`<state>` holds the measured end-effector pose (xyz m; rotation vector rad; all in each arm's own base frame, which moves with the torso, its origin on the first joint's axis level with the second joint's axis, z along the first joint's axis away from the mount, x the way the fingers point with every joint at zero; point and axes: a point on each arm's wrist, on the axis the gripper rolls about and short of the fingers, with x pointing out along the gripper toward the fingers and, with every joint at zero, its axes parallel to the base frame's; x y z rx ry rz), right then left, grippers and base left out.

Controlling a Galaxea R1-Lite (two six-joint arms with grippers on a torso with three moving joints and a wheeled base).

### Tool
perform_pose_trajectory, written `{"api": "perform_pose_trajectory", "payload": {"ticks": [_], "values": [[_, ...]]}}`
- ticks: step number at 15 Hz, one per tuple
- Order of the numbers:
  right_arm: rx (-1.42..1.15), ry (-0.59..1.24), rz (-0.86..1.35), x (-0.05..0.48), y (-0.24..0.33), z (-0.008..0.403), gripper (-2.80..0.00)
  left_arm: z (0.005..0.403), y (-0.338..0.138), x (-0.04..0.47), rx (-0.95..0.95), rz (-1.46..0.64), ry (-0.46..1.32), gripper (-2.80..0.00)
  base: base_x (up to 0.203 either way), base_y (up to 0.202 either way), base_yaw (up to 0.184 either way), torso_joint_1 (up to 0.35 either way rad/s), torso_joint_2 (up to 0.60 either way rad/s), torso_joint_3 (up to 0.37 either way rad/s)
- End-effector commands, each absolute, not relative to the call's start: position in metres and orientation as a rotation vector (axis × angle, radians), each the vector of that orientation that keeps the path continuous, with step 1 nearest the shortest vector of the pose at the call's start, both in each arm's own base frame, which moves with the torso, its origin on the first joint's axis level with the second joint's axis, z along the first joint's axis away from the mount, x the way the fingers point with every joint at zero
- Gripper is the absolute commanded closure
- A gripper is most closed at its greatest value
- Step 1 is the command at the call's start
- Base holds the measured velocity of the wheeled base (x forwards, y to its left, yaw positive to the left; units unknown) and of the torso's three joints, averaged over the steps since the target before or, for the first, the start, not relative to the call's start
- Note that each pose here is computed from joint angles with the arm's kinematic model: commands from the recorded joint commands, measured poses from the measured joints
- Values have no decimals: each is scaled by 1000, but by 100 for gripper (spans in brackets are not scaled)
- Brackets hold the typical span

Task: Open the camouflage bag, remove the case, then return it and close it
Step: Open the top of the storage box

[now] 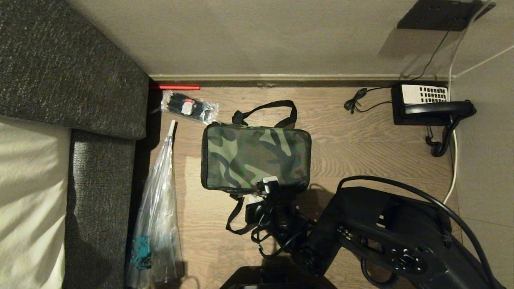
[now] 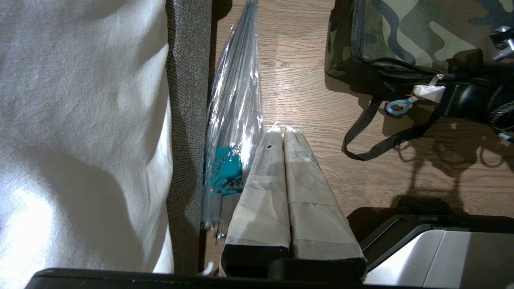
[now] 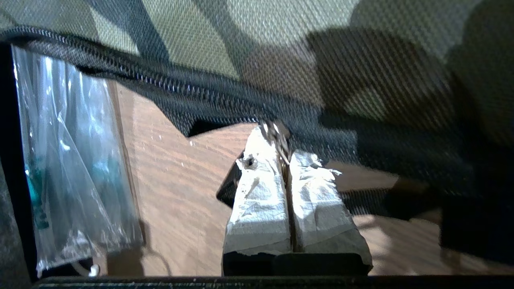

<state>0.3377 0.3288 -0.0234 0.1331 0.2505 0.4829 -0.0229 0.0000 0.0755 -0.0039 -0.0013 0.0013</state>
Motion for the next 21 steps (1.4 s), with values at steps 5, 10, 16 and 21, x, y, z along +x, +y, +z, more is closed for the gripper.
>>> {"api": "perform_pose_trajectory", "payload": {"ticks": [5,10,16,21], "values": [[105,280,461,330,311,-16,0,75,0,-23,-5,2,2,0,0,0,0,0,0,0],[94,264,447,336,304,-10,0,75,0,-23,-5,2,2,0,0,0,0,0,0,0],[64,282,399,338,278,-2,0,75,0,-23,-5,2,0,0,0,0,0,0,0,0],[65,276,373,342,266,5,0,75,0,-23,-5,2,1,0,0,0,0,0,0,0]]}}
